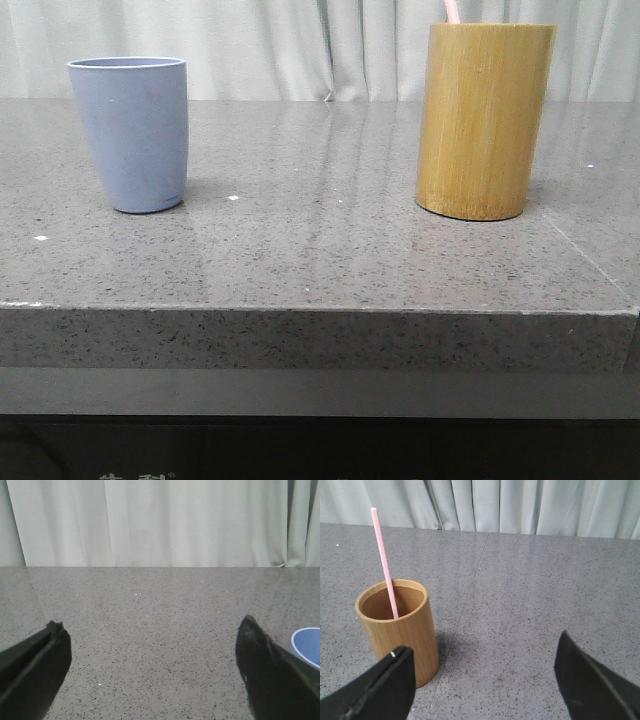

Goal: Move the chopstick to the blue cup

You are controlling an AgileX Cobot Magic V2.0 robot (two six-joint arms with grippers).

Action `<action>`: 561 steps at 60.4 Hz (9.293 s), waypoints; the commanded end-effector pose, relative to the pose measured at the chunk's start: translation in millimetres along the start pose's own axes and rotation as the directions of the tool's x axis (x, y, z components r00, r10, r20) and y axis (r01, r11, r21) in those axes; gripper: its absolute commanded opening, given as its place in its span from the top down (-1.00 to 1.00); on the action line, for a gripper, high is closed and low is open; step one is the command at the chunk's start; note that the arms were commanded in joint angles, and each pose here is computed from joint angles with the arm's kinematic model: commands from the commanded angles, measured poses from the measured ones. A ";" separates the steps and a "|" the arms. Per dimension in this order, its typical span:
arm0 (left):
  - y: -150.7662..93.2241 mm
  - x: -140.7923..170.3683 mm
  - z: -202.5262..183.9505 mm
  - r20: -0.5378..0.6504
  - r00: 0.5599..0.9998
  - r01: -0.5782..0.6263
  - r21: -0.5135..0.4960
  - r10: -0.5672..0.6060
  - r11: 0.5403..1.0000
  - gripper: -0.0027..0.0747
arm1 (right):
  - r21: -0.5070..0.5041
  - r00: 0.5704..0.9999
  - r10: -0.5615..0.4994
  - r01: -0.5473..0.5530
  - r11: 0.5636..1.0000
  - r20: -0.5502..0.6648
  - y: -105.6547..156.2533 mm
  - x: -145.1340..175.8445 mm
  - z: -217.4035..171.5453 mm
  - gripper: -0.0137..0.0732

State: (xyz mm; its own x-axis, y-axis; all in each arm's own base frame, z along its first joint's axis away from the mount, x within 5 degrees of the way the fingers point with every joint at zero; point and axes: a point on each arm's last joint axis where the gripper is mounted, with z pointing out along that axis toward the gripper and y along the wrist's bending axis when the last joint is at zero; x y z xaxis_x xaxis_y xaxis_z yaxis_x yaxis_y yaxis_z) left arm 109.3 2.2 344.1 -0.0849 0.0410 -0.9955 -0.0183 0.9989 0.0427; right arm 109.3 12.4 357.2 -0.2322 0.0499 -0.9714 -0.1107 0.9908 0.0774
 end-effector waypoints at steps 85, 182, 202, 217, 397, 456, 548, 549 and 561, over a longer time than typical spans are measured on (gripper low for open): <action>-170.6 -84.4 162.2 -0.577 0.674 -0.035 0.599 0.461 0.800 -0.78 | 0.009 0.995 -0.008 0.007 1.000 0.094 0.0 -17.0 -3.6 -0.68; -276.7 -78.3 173.8 -0.514 0.623 0.022 0.766 0.590 0.643 0.98 | 0.009 0.995 -0.008 0.007 1.000 0.094 0.0 -17.0 -3.6 -0.68; -302.1 -51.1 178.2 -0.519 0.567 0.026 0.788 0.640 0.615 0.98 | 0.009 0.995 -0.008 0.007 1.000 0.094 0.0 -17.0 -3.6 -0.68; -302.0 -47.6 181.6 -0.516 0.558 -0.001 0.783 0.650 0.622 0.55 | 0.009 0.995 -0.008 0.007 1.000 0.094 0.0 -17.0 -3.6 -0.68; -4.5 52.1 -76.3 0.132 0.990 0.053 0.049 -0.059 0.997 0.98 | -0.031 0.999 0.013 -0.012 0.999 0.036 3.8 -36.7 38.5 -0.68; -4.5 51.8 -76.3 0.135 0.989 0.053 0.049 -0.059 0.997 0.98 | -0.285 0.997 -0.065 0.052 0.957 -0.036 103.5 -76.0 225.2 0.21; -4.5 51.8 -76.3 0.136 0.989 0.053 0.049 -0.059 0.997 0.98 | -0.442 0.936 0.027 0.141 0.886 0.352 164.7 -121.8 160.1 0.85; -4.5 51.8 -76.3 0.136 0.989 0.053 0.049 -0.059 0.997 0.98 | -0.443 0.939 0.021 0.141 0.885 0.342 165.7 -119.4 162.8 0.85; -4.5 51.8 -76.3 0.136 0.989 0.053 0.049 -0.059 0.997 0.98 | -0.442 0.968 -0.033 0.143 0.886 0.247 177.1 -89.6 195.8 0.63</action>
State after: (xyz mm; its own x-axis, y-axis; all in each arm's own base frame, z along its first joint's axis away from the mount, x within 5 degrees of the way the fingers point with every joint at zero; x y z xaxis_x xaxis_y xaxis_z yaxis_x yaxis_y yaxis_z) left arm 29.6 -1.9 284.1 -0.0414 -0.0001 -0.9991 0.0276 0.9996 -0.0012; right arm 303.0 211.6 390.0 -0.0841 -0.0196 -0.9963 -0.5654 0.8242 0.0315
